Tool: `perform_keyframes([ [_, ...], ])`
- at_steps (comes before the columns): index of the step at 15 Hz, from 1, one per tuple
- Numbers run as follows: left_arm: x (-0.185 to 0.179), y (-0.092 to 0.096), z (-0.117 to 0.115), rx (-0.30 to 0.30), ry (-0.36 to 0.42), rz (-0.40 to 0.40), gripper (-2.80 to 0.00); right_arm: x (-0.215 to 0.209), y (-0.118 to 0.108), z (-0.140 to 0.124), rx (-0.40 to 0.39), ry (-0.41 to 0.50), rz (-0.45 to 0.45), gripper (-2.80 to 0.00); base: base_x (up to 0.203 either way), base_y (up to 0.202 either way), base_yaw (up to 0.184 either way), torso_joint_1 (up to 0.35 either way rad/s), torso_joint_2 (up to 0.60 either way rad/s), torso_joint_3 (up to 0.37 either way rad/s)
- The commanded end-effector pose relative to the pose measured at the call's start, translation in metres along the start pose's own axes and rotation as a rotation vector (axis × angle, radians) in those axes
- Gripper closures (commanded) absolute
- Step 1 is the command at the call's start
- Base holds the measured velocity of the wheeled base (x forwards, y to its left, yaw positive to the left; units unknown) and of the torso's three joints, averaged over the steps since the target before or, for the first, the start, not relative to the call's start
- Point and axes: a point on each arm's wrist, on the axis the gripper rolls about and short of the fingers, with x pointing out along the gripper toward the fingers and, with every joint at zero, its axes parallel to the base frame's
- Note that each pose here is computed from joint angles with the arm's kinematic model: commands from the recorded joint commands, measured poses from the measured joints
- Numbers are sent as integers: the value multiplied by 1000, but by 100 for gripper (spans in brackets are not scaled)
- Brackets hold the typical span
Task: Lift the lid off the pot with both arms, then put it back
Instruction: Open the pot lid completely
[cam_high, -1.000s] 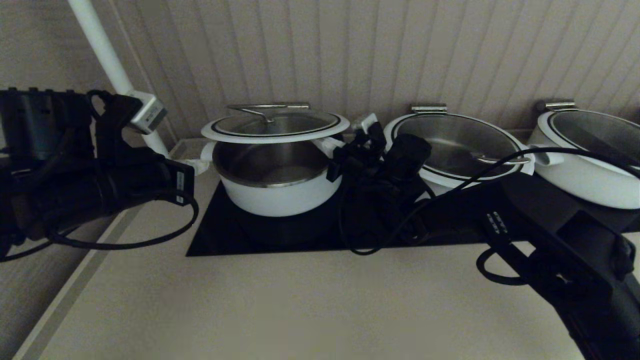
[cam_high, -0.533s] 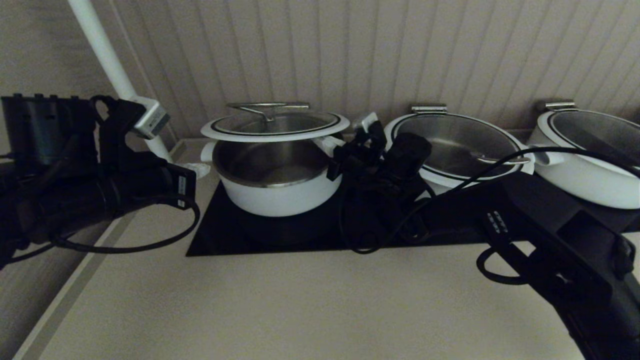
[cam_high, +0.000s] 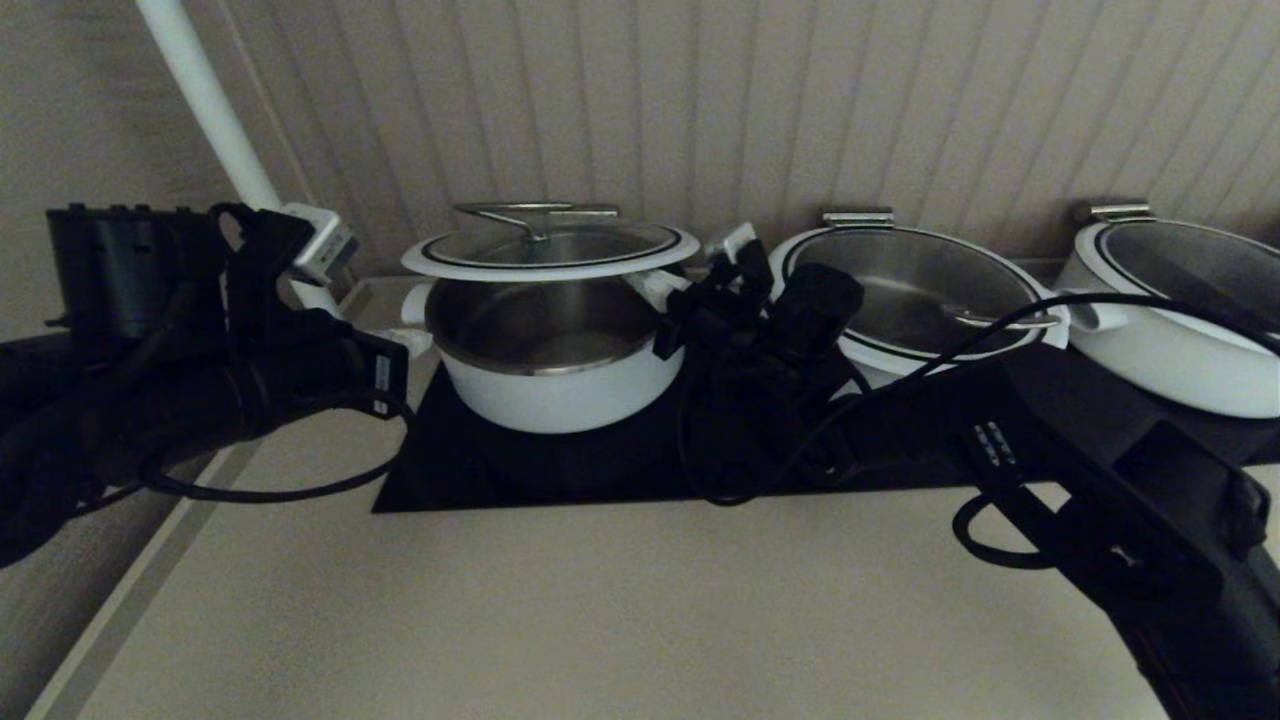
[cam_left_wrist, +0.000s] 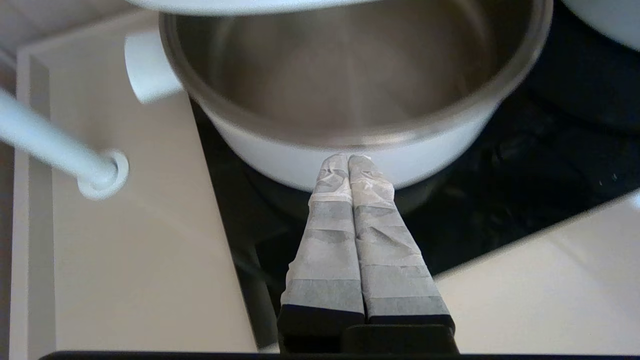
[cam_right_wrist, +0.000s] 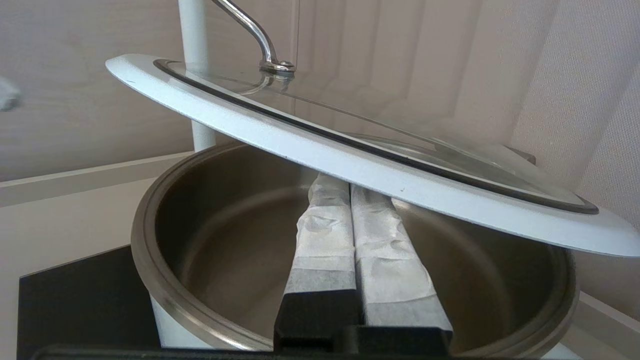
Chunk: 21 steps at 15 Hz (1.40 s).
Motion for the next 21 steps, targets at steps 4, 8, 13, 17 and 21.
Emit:
perform_keyframes([
  [4,25,1,-4,3,-19,3,0,3,-1,5,-7,-17,2,0,0,0,0,0,0,0],
  [8,33,1,-6,2,-19,2,0,6,-2,5,-9,-19,2,0,0,0,0,0,0,0],
  [13,41,1,5,5,-52,0,0,6,-2,5,-9,-21,4,0,0,0,0,0,0,0],
  [17,46,2,9,9,-117,10,0,6,-2,4,-8,-20,5,0,0,0,0,0,0,0],
  [21,48,2,9,8,-124,20,0,6,-2,4,-8,-20,4,0,0,0,0,0,0,0],
])
